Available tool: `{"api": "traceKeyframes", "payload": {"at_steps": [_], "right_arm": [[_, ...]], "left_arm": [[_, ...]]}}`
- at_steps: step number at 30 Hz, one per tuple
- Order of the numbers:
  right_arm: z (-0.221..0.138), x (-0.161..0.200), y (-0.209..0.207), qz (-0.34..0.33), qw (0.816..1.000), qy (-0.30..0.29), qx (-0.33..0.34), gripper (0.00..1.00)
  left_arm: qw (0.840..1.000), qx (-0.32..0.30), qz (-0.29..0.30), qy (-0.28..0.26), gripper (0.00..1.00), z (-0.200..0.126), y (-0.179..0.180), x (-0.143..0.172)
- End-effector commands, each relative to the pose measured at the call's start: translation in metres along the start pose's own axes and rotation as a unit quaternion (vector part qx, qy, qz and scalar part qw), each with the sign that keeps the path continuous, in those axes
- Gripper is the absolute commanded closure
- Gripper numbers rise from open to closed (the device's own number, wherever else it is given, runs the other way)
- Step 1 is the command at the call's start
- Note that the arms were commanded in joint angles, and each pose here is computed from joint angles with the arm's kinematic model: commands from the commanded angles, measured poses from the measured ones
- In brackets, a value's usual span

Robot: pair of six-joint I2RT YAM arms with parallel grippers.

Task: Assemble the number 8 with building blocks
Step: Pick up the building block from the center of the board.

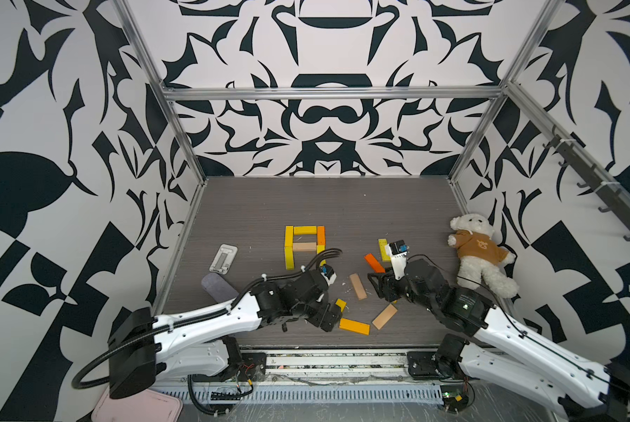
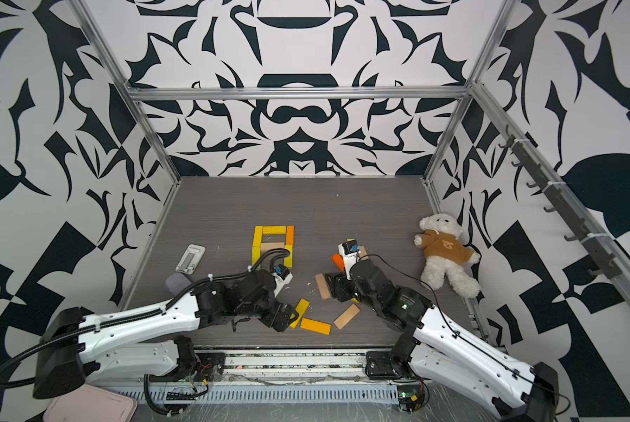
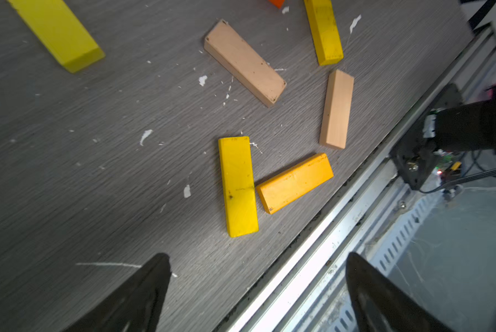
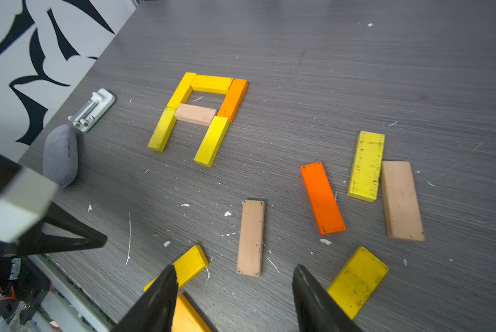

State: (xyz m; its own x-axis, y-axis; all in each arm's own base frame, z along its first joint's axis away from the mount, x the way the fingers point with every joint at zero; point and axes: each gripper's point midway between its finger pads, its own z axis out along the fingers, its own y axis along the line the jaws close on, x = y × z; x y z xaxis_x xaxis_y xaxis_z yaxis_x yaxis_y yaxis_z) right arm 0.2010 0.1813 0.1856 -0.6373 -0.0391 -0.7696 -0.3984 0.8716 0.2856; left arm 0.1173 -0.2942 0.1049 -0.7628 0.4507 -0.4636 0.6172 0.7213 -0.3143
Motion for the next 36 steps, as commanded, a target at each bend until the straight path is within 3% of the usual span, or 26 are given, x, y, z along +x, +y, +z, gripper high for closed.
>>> {"api": "traceKeyframes", "payload": {"at_steps": [1,8,12,16,36], "right_arm": [[-0.009,0.005,-0.017,-0.004,0.999,-0.003,0.033,0.33],[-0.023,0.006,-0.021,0.001,0.999,-0.015,0.033,0.33],[-0.028,0.006,-0.023,0.005,0.999,-0.023,0.031,0.34],[-0.031,0.006,-0.025,0.008,0.999,-0.028,0.031,0.34],[-0.029,0.009,-0.025,0.01,0.999,-0.024,0.032,0.35]], "left_arm": [[0.999,-0.038,-0.01,-0.004,0.07,0.018,-0.009,-0.013],[0.992,-0.111,0.006,0.052,0.14,0.051,-0.008,-0.008],[0.988,-0.134,0.004,0.071,0.28,0.058,-0.002,-0.004],[0.984,-0.158,-0.003,0.084,0.32,0.061,0.007,0.0],[0.979,-0.172,-0.029,0.11,0.48,0.08,0.021,0.001]]}}
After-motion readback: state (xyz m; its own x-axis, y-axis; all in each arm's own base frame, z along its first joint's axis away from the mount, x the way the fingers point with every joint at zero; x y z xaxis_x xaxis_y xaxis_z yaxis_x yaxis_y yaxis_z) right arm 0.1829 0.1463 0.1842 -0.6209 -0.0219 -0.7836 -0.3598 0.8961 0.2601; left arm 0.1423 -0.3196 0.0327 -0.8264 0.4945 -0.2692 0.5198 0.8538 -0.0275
